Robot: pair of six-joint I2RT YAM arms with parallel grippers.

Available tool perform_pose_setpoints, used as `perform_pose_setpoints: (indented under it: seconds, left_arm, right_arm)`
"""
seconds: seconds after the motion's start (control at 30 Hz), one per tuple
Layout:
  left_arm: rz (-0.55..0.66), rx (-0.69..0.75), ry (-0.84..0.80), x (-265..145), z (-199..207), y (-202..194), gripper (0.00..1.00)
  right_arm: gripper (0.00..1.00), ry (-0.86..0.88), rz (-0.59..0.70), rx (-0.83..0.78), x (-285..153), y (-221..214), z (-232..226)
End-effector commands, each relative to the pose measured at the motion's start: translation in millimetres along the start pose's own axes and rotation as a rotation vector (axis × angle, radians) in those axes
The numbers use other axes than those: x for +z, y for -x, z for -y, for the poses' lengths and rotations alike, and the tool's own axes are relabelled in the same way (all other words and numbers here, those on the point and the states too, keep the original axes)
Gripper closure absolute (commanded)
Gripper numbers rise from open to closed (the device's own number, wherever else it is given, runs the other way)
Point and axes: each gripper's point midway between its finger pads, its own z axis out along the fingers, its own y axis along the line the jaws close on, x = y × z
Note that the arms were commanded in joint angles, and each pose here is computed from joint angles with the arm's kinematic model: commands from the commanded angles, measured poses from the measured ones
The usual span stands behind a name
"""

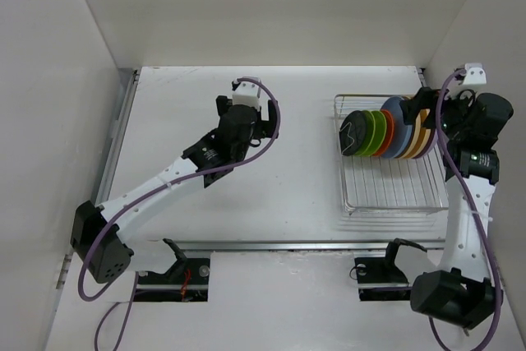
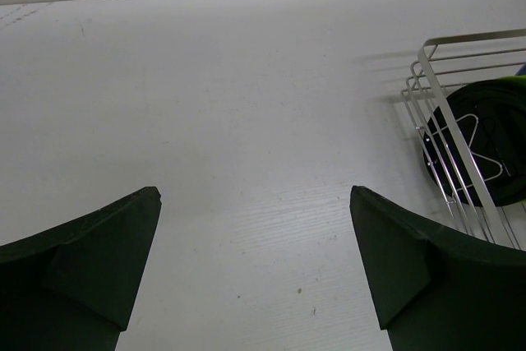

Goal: Unload the plates from the dish rack

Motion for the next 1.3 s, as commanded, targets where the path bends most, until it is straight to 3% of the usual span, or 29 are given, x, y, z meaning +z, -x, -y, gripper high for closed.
perform_pose_setpoints:
  seconds: [0.0,0.17,0.23,0.27,0.3,0.37,0.4,0.43,0.83,1.27]
  left_arm:
    - [0.07,-0.045,-0.001,-4.5,3.1,31.1,0.0]
    - [0.07,-0.045,-0.001,-7.0,1.9,32.1,0.0]
    - [0.085,-0.054,-0.006,-10.1,2.0,39.4,0.0]
    - [0.085,-0.054,-0.006,-10.2,2.0,39.5,0.0]
    - [0.085,-0.054,-0.006,-10.2,2.0,39.5,0.0]
    - [0.091,-0.059,-0.017,-13.1,2.8,42.7,0.0]
    - [0.091,-0.059,-0.017,-13.1,2.8,42.7,0.0]
    - [0.099,-0.064,-0.019,-15.6,2.1,45.8,0.0]
    - [0.091,-0.059,-0.017,-15.7,1.5,43.7,0.0]
    - [0.084,-0.055,-0.015,-13.3,2.1,40.7,0.0]
  right_arm:
    - [0.0,-0.063,-0.003,-0.049,8.1,5.2,15.3]
    - [0.0,-0.067,-0.197,-0.079,35.4,-31.9,16.0]
    - [0.08,-0.036,-0.258,-0.099,48.3,-46.1,7.5]
    - [0.14,-0.071,-0.264,-0.111,50.9,-45.6,10.7]
    - [0.31,-0.076,-0.267,-0.12,52.1,-46.1,7.7]
    - [0.48,-0.084,-0.286,-0.145,61.2,-52.3,-2.2]
    - [0.63,-0.086,-0.297,-0.155,64.4,-55.9,-6.2]
    - [0.65,-0.062,-0.312,-0.173,69.7,-61.2,-20.6]
    - [0.63,-0.116,-0.456,-0.289,97.9,-112.3,-40.6]
    - [0.69,-0.174,-0.475,-0.338,109.7,-127.9,-42.9]
